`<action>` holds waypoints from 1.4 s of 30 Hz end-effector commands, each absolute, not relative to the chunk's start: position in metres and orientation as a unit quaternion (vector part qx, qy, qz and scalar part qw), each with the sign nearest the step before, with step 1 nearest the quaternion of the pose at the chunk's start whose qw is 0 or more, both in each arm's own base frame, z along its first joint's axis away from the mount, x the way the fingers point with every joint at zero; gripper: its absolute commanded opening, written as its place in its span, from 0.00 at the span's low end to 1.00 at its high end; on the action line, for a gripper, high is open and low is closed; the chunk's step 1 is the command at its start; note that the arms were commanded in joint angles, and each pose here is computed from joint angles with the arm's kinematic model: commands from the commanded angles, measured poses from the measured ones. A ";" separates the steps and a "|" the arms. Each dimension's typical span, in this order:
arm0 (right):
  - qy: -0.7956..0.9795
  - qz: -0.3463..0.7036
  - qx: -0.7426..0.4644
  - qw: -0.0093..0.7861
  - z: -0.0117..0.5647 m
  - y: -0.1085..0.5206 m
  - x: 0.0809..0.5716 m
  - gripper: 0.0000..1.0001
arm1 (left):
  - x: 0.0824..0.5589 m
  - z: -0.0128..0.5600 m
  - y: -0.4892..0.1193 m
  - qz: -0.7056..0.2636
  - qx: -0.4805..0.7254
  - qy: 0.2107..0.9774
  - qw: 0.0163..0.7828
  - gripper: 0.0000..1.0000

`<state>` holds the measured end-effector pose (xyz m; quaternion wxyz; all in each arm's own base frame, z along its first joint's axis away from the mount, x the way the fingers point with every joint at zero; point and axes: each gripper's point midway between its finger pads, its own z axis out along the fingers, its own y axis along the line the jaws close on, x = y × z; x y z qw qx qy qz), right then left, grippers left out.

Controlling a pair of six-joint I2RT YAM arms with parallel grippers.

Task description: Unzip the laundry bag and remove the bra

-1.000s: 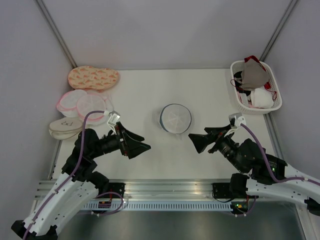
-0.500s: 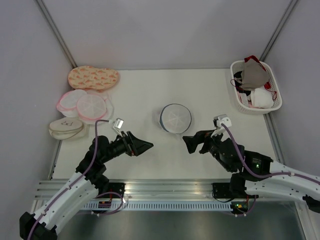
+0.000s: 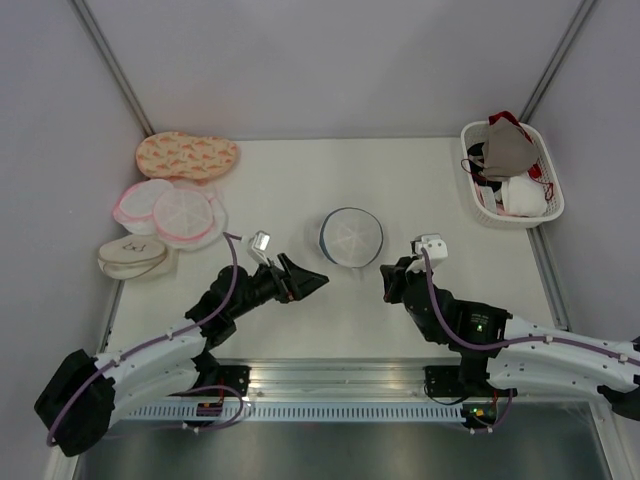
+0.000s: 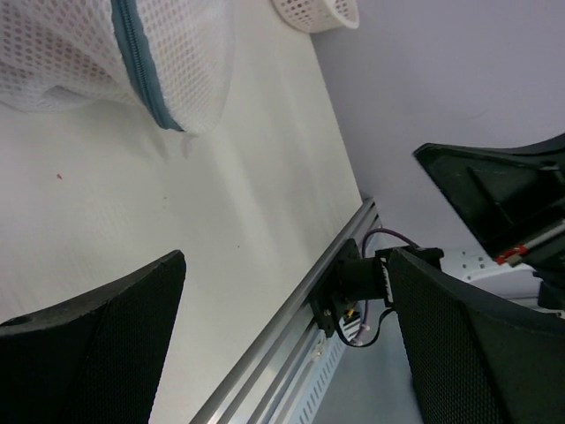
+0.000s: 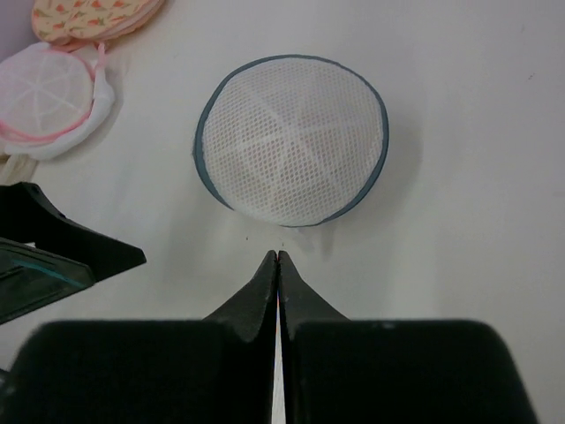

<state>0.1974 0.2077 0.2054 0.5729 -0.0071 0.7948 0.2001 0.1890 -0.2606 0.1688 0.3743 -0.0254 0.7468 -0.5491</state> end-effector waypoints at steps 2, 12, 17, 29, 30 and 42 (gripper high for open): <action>0.788 0.187 0.050 0.584 0.208 0.194 0.212 0.00 | 0.220 0.177 -0.277 -0.524 -0.065 0.747 0.405 1.00; 0.800 0.192 0.055 0.566 0.193 0.187 0.209 0.00 | 0.258 0.156 -0.294 -0.445 -0.099 0.769 0.447 1.00; 0.805 0.195 0.050 0.559 0.186 0.189 0.207 0.00 | 0.273 0.144 -0.300 -0.418 -0.099 0.779 0.457 1.00; 0.806 0.207 0.051 0.553 0.182 0.184 0.201 0.01 | 0.303 0.120 -0.317 -0.379 -0.108 0.793 0.464 0.98; 0.803 0.214 0.052 0.554 0.185 0.185 0.201 0.00 | 0.305 0.119 -0.318 -0.376 -0.107 0.793 0.466 0.96; 0.808 0.240 0.027 0.537 0.179 0.191 0.191 0.00 | 0.314 0.138 -0.320 -0.403 -0.113 0.772 0.478 0.02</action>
